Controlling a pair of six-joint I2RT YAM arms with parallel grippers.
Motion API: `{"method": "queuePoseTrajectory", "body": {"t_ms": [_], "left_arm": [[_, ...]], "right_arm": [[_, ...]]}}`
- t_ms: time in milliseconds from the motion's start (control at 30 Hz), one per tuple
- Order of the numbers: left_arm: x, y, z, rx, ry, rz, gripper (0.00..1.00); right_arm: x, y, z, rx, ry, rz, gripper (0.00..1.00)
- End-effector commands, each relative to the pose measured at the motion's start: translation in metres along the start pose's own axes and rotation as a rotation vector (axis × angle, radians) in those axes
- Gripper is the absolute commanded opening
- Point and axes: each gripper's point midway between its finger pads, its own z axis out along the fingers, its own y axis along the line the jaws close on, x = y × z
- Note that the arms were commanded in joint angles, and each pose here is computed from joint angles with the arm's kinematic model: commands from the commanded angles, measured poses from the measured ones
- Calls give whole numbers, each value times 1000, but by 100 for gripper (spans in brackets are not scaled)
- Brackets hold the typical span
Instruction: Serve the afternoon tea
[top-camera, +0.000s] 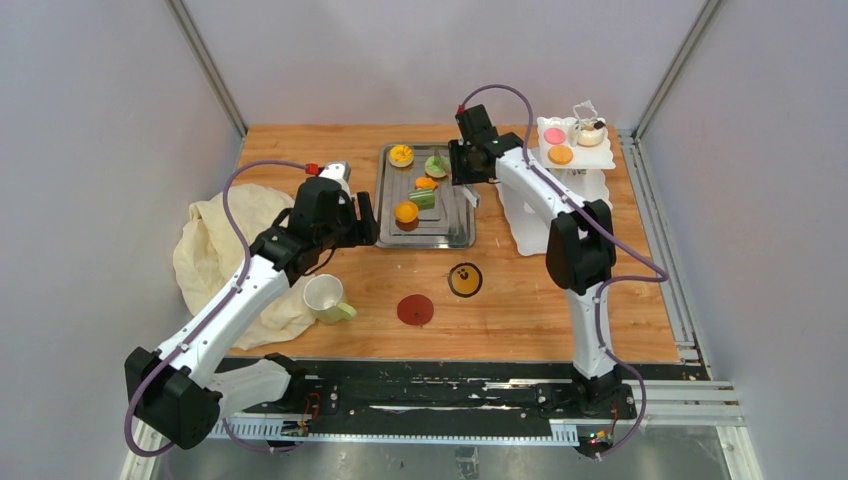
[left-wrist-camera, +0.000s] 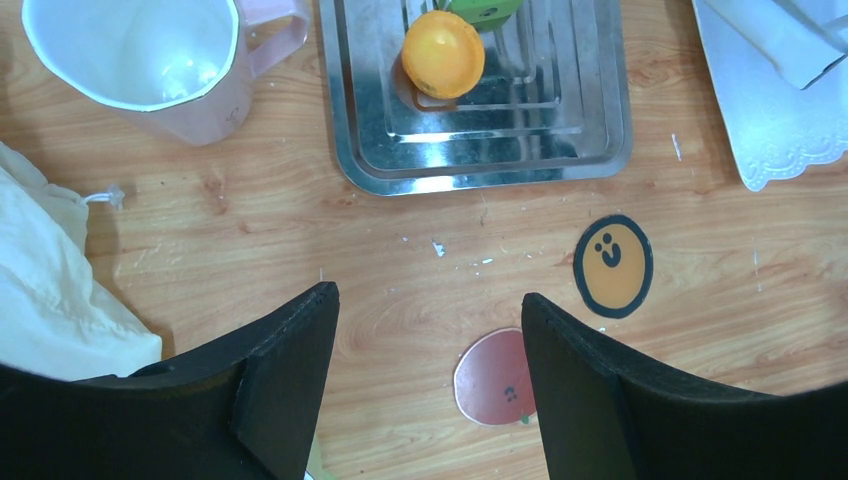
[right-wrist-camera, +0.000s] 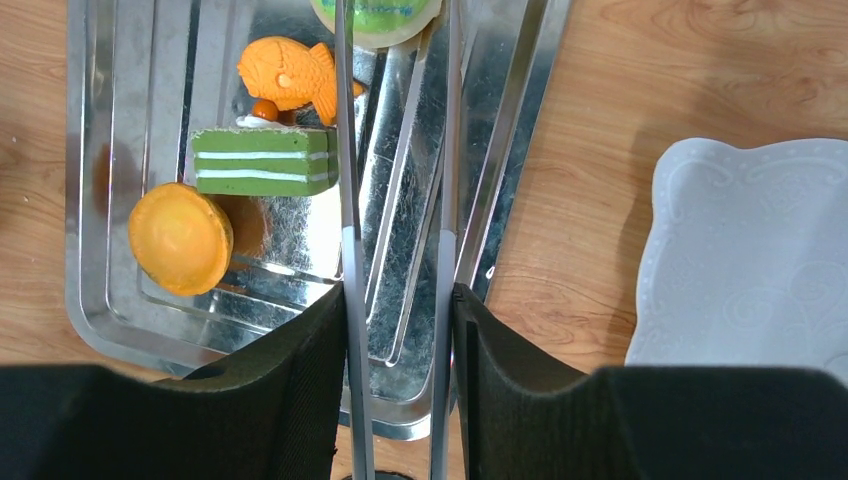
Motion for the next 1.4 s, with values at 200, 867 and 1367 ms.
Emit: {"method": "queuePoseTrajectory", "body": {"t_ms": [200, 867, 1367], "left_arm": [[-15, 1, -3, -5, -57, -8, 72], [-10, 7, -4, -19, -65, -11, 72], [-8, 11, -10, -20, -79, -18, 72]], "right_arm": [[-5, -11, -4, 15, -33, 52, 38], [7, -6, 5, -15, 8, 90, 20], [7, 0, -55, -63, -42, 104, 1]]}}
